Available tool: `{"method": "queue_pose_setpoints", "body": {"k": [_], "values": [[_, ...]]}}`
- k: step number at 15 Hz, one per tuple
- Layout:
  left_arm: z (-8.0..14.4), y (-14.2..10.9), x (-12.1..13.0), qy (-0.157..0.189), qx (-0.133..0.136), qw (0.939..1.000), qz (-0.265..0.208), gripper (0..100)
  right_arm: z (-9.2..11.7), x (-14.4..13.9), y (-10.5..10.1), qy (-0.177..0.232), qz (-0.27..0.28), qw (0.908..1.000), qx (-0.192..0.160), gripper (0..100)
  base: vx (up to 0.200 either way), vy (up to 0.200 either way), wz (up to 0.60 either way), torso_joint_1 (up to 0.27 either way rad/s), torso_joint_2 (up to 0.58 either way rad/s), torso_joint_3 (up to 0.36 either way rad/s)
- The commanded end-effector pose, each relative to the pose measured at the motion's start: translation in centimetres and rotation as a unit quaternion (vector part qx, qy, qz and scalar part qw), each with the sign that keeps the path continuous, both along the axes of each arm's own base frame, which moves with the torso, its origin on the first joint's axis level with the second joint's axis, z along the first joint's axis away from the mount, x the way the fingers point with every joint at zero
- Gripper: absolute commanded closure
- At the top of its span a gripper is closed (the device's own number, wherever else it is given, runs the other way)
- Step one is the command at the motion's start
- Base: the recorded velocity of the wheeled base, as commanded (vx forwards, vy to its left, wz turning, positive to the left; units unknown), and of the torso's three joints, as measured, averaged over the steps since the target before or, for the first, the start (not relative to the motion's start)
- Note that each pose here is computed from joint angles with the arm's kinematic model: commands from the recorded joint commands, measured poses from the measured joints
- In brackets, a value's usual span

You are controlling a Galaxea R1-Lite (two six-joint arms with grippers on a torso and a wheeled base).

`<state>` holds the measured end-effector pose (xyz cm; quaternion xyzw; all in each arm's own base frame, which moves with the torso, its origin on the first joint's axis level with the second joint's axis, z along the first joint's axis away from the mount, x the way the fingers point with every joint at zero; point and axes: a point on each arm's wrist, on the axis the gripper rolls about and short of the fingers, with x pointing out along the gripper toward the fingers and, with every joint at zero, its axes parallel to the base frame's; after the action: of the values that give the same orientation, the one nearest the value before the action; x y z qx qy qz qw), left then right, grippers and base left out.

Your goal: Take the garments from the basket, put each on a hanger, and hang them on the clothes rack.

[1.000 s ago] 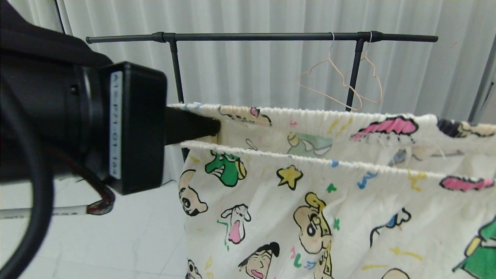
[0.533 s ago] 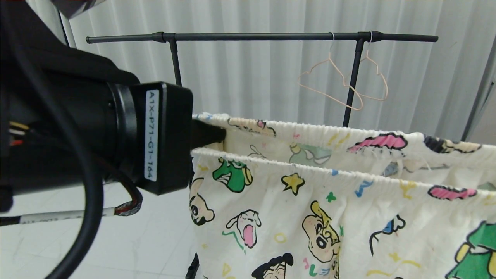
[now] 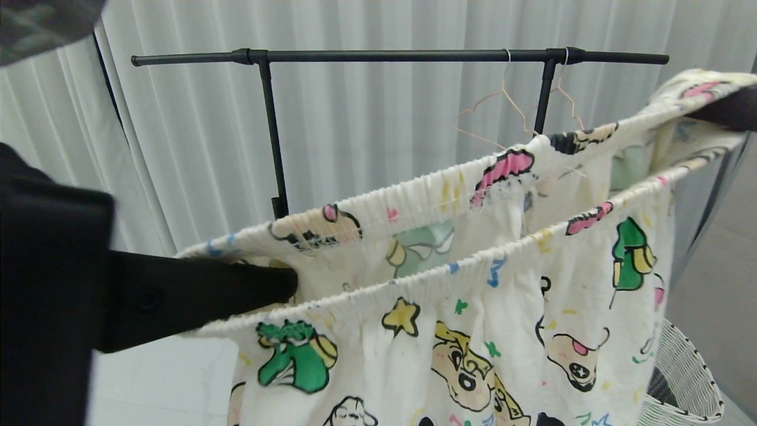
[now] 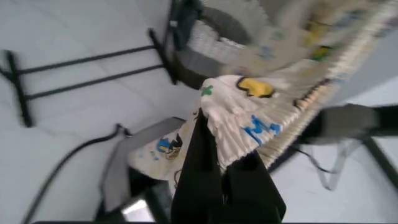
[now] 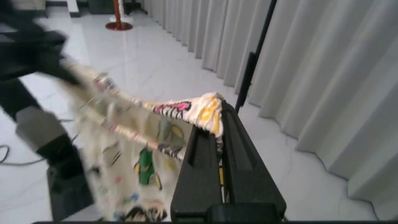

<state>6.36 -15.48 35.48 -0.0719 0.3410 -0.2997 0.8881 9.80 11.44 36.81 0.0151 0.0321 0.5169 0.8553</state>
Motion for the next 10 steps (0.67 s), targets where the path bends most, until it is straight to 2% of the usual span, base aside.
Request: {"method": "queue_pose_setpoints", "body": {"k": [1,3,5,6,7,8,9,10], "values": [[1.8,1.5,-2.2,0.011,-0.064,0.9972,-0.037,100,-1.4,3.5,3.9,0.016,0.002,0.9997,-0.017,100,0.0,0.0,0.0,0.0,0.0,0.0],[2.3,2.5,-3.1,0.011,-0.082,0.9949,-0.059,100,-1.8,4.4,4.8,0.017,0.002,0.9997,-0.018,100,0.0,0.0,0.0,0.0,0.0,0.0],[2.4,2.8,-3.3,0.01,-0.085,0.9944,-0.062,100,-1.9,4.4,4.8,0.018,0.001,0.9996,-0.019,100,0.0,0.0,0.0,0.0,0.0,0.0],[2.3,2.7,-3.2,0.007,-0.081,0.9948,-0.062,100,-1.9,4.3,4.6,0.018,0.001,0.9997,-0.019,100,0.0,0.0,0.0,0.0,0.0,0.0],[1.9,2.4,-3.1,-0.001,-0.066,0.9961,-0.058,100,-1.7,4.0,4.4,0.016,-0.002,0.9997,-0.017,100,0.0,0.0,0.0,0.0,0.0,0.0],[1.2,2.2,-2.8,-0.037,-0.022,0.9976,-0.055,100,-1.6,3.8,4.0,0.015,-0.003,0.9998,-0.016,100,0.0,0.0,0.0,0.0,0.0,0.0],[0.4,2.1,-2.1,-0.086,0.041,0.9943,-0.048,100,-1.4,3.6,3.2,0.016,-0.013,0.9996,-0.017,100,0.0,0.0,0.0,0.0,0.0,0.0],[0.1,2.0,-1.3,-0.112,0.08,0.9895,-0.043,100,-1.2,3.6,2.4,0.019,-0.028,0.9992,-0.02,100,0.0,0.0,0.0,0.0,0.0,0.0]]}}
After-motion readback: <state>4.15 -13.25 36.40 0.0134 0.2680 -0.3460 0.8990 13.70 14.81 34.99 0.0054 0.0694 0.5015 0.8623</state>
